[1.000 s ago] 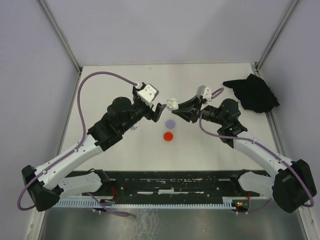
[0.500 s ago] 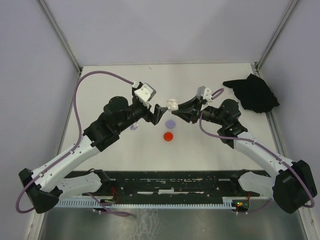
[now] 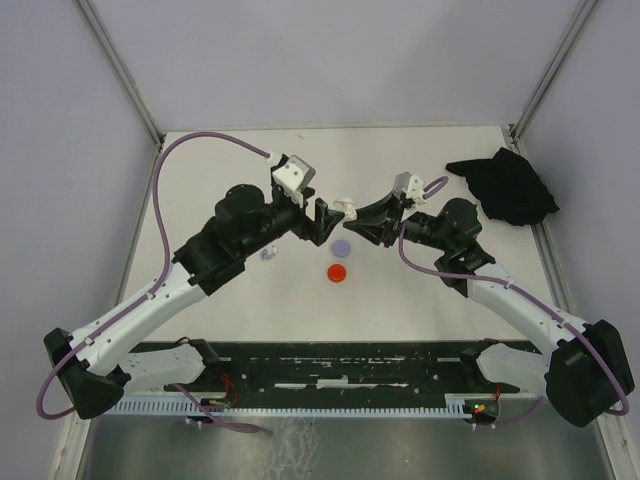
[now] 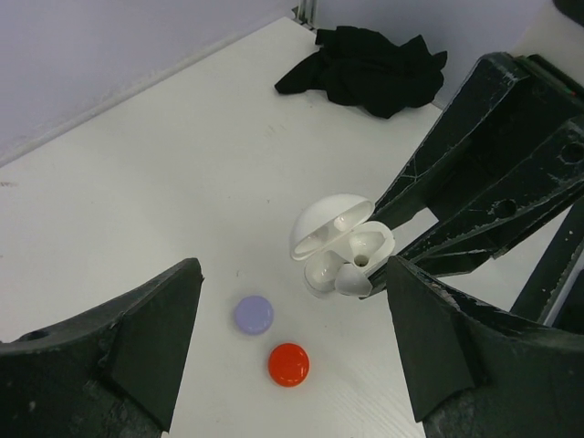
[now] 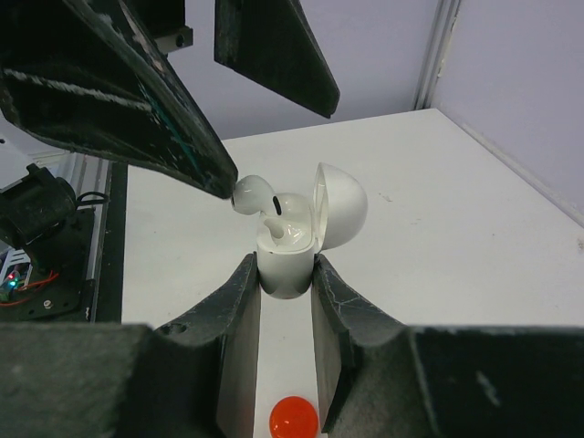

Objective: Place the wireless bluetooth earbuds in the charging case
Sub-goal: Adjust the earbud with the charging case, then adjust the earbud at the center of the board.

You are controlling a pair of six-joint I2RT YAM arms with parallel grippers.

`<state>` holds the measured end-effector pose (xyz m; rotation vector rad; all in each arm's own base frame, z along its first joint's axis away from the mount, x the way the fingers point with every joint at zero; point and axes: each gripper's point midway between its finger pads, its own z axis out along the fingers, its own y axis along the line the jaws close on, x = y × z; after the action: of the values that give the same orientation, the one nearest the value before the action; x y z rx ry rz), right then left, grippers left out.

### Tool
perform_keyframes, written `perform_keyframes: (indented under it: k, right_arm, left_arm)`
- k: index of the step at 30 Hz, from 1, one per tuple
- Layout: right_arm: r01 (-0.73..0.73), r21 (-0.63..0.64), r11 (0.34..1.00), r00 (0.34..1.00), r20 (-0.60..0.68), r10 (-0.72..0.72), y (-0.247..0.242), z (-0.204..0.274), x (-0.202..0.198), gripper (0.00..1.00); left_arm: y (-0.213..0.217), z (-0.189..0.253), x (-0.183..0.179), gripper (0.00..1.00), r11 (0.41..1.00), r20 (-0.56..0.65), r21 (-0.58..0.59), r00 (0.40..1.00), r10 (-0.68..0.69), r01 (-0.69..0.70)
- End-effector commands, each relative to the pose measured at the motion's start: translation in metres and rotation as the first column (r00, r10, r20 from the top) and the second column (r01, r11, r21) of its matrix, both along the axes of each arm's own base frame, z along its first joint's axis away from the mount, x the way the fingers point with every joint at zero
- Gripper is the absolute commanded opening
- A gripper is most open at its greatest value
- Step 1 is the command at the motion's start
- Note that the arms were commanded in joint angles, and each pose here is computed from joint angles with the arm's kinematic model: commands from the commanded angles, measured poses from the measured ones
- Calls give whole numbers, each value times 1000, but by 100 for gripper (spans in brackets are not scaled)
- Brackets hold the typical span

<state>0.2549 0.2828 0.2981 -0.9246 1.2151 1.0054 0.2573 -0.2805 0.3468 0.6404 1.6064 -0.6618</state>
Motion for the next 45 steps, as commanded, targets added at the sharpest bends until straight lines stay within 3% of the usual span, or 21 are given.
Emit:
perform_keyframes:
  k: [1,12,22,27,35,45]
  right_arm:
    - [5,39,999,999,54,-7,-2,20,-4,2]
    - [-12,42,999,999,51,10,0,20,-5,2]
    - [-7,41,999,999,48,5,-2,19,-7,2]
    - [38,26,999,999,22,-39,-4,8,2,2]
    - [70,-23,997,998,-2,-70,-9,-8,3,2]
    - [80,-47,996,996,-25,-81,-11,-20,2,2]
  left_arm:
    - [2,12,6,88,999,-6,-29,999,41,-41]
    - [25,-4,16,87,990,13,45,991,132,-132]
    - [28,-4,23,86,992,-5,22,992,123,-123]
    - [48,-22,33,87,982,-72,26,979,189,-188]
    - [100,-132,44,88,895,-368,271,821,437,-355]
    - [133,-230,58,79,845,-569,423,630,529,-327]
